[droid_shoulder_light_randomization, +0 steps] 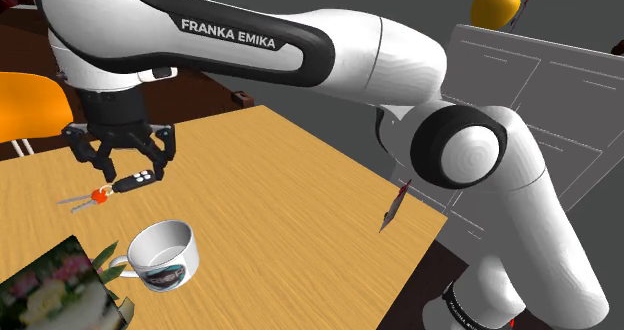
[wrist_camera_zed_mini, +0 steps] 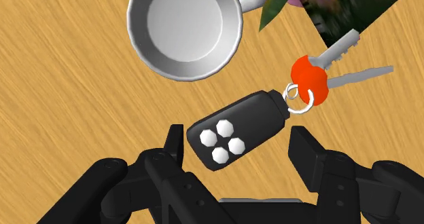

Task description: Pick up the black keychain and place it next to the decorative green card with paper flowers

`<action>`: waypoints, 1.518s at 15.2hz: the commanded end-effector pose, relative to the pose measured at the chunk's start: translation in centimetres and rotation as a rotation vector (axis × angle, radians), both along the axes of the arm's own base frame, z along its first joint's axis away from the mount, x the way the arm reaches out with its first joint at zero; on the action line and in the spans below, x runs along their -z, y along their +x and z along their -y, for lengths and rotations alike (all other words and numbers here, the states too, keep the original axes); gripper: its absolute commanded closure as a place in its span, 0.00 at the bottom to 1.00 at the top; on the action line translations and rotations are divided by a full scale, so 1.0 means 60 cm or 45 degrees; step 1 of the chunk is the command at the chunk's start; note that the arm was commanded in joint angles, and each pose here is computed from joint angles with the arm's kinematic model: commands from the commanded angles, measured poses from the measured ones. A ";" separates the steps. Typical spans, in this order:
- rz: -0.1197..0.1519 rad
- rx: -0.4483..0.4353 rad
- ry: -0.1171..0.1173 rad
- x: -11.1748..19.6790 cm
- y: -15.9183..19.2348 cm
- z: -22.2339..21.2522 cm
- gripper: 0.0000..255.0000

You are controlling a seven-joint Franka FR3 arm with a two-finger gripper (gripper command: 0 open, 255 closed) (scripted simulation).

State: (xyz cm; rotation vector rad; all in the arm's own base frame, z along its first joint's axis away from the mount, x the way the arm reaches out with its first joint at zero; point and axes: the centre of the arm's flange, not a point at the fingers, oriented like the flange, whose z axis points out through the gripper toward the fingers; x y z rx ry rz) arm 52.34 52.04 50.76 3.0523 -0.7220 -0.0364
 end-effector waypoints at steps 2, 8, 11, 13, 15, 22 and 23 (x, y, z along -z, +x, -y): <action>0.000 0.004 -0.001 0.021 -0.002 -0.011 1.00; 0.000 0.004 -0.001 0.073 -0.002 -0.011 1.00; 0.000 0.004 -0.001 0.100 -0.002 -0.011 1.00; 0.000 0.004 -0.001 0.117 -0.002 -0.011 1.00; 0.000 0.004 -0.001 0.135 -0.002 -0.011 1.00; 0.000 0.004 -0.001 0.197 -0.002 -0.011 1.00; 0.000 0.004 -0.001 0.205 -0.002 -0.011 1.00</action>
